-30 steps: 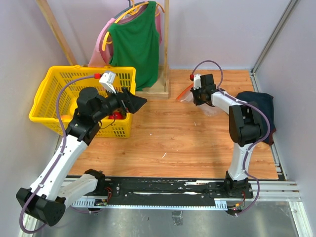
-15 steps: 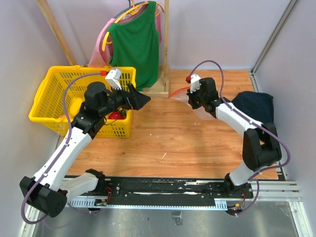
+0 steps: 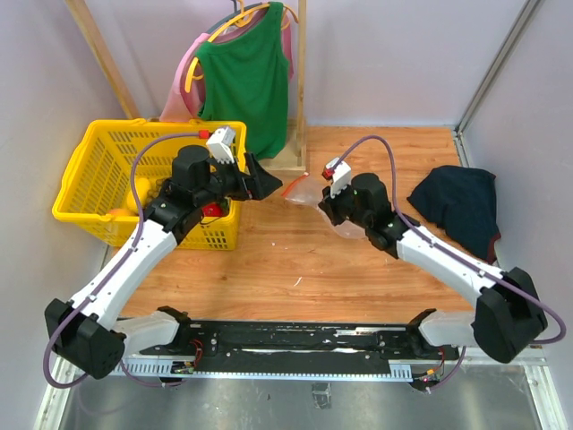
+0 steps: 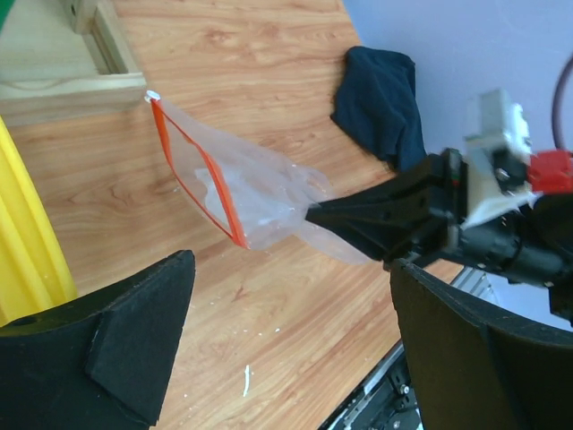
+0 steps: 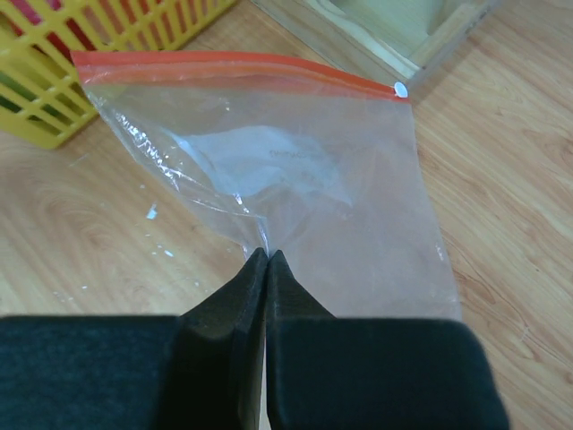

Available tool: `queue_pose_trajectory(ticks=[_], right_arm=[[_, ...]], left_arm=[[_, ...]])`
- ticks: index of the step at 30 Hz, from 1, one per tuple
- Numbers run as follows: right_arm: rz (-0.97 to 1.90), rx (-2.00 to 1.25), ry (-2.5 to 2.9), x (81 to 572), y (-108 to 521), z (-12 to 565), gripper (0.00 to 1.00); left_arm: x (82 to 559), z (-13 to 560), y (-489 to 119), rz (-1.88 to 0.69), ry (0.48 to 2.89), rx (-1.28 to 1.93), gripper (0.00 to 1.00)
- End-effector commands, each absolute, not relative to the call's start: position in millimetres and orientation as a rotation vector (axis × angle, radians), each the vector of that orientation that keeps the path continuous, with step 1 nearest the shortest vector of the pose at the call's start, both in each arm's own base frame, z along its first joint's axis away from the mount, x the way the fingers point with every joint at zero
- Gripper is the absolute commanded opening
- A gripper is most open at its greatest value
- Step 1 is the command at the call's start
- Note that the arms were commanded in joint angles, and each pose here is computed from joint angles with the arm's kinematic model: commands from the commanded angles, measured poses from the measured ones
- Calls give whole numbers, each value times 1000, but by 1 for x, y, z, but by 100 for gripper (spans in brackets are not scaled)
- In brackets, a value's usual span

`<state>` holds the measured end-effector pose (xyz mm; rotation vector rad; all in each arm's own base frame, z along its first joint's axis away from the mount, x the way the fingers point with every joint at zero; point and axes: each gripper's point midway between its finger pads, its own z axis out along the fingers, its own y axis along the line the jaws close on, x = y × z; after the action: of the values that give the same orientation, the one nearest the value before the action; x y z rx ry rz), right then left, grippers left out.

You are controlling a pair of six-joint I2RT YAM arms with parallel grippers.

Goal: Place the food in the zip-top bag and seal the zipper
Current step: Open the zipper of the food storage bag.

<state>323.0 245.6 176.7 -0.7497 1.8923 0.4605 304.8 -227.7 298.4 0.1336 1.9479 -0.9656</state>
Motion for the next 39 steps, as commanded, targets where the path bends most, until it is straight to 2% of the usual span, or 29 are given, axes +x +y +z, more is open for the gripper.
queue_pose_trajectory(ticks=[1, 7, 17, 27, 33, 39], right_arm=[[508, -703, 1761, 310, 257, 206, 1], [551, -706, 1645, 290, 262, 227, 1], [560, -740, 1585, 277, 266, 229, 1], [564, -763, 1561, 272, 270, 227, 1], [548, -753, 1560, 273, 268, 226, 1], [546, -737, 1571, 273, 266, 225, 1]], left_arm=[[305, 295, -236, -987, 1964, 128, 93], [307, 284, -251, -1000, 2008, 159, 93], [313, 270, -271, -1021, 2059, 196, 90], [315, 256, -284, -1038, 2104, 226, 79], [313, 255, -290, -1052, 2107, 242, 57], [313, 261, -290, -1035, 2087, 264, 25]])
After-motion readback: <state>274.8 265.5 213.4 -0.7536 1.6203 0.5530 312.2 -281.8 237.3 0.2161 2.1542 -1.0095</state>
